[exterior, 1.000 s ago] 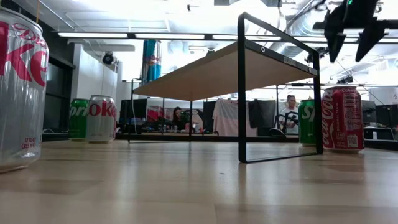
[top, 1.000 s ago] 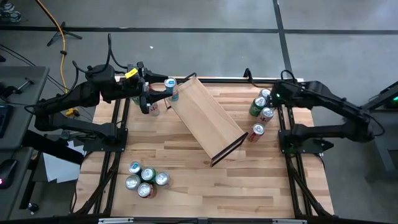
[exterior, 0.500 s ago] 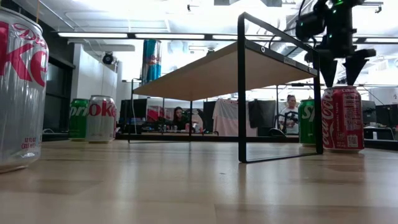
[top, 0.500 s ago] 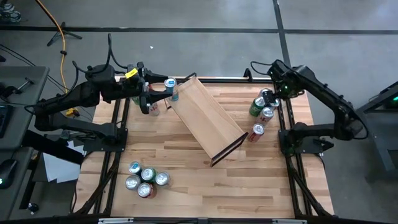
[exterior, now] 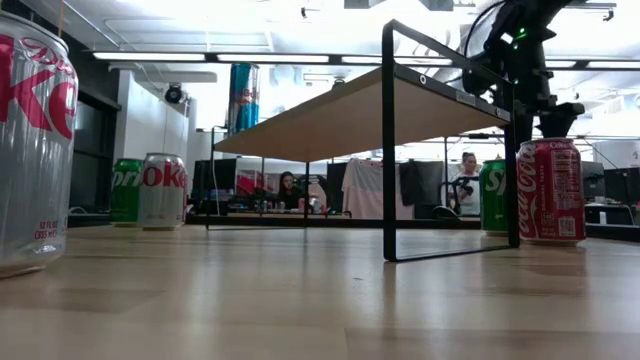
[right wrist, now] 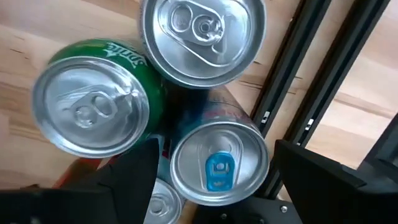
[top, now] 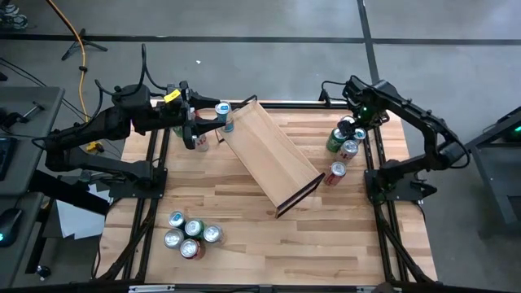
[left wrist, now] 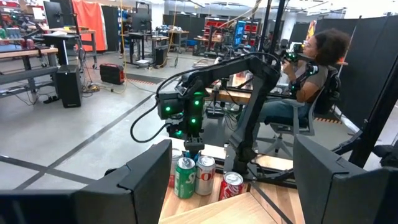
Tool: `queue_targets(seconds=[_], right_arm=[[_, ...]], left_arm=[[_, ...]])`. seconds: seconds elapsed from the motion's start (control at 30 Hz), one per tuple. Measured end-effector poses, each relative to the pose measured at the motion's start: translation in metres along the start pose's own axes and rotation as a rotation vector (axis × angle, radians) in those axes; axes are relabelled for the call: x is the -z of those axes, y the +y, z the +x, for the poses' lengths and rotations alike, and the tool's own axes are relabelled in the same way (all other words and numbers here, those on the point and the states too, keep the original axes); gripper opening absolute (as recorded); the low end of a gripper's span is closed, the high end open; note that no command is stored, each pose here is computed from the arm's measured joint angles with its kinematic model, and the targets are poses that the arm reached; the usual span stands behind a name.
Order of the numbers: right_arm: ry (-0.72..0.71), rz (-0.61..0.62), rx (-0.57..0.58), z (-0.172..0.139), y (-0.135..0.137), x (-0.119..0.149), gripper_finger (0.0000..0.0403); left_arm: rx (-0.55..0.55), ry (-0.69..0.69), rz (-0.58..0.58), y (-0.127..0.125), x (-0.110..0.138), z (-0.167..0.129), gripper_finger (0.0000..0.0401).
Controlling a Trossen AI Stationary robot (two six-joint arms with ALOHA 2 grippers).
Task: Place canned beverage on shelf
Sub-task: Put the top blue soda can on the shelf aligned with the other blue soda can
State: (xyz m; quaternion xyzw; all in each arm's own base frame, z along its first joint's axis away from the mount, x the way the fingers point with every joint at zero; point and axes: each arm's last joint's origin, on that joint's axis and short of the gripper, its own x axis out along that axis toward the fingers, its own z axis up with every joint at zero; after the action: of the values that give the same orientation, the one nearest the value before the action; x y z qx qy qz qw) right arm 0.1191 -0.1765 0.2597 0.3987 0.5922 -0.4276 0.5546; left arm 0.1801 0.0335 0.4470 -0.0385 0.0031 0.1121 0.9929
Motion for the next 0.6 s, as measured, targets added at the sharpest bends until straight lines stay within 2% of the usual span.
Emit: queue_targets(seconds=[0.17, 0.4, 0.5, 0.6], right_arm=[[0.042, -0.006, 0.051, 0.0057, 0.0020, -0.0022, 0.0304], [0.039, 0.020, 0.056, 0.0070, 0.0025, -0.0039, 0.0303], [0.038, 0.022, 0.055, 0.0070, 0.0026, -0.0040, 0.0285], [0.037, 0.025, 0.055, 0.0070, 0.0026, -0.0041, 0.0249]], left_arm=[[-0.001, 0.014, 0.001, 0.0001, 0.0013, 0.0000, 0.0239], [-0.001, 0.014, 0.002, 0.0001, 0.0013, 0.0000, 0.0239], [-0.001, 0.014, 0.003, 0.0001, 0.0013, 0.0000, 0.0239], [-0.001, 0.014, 0.003, 0.0001, 0.0013, 0.0000, 0.0239]])
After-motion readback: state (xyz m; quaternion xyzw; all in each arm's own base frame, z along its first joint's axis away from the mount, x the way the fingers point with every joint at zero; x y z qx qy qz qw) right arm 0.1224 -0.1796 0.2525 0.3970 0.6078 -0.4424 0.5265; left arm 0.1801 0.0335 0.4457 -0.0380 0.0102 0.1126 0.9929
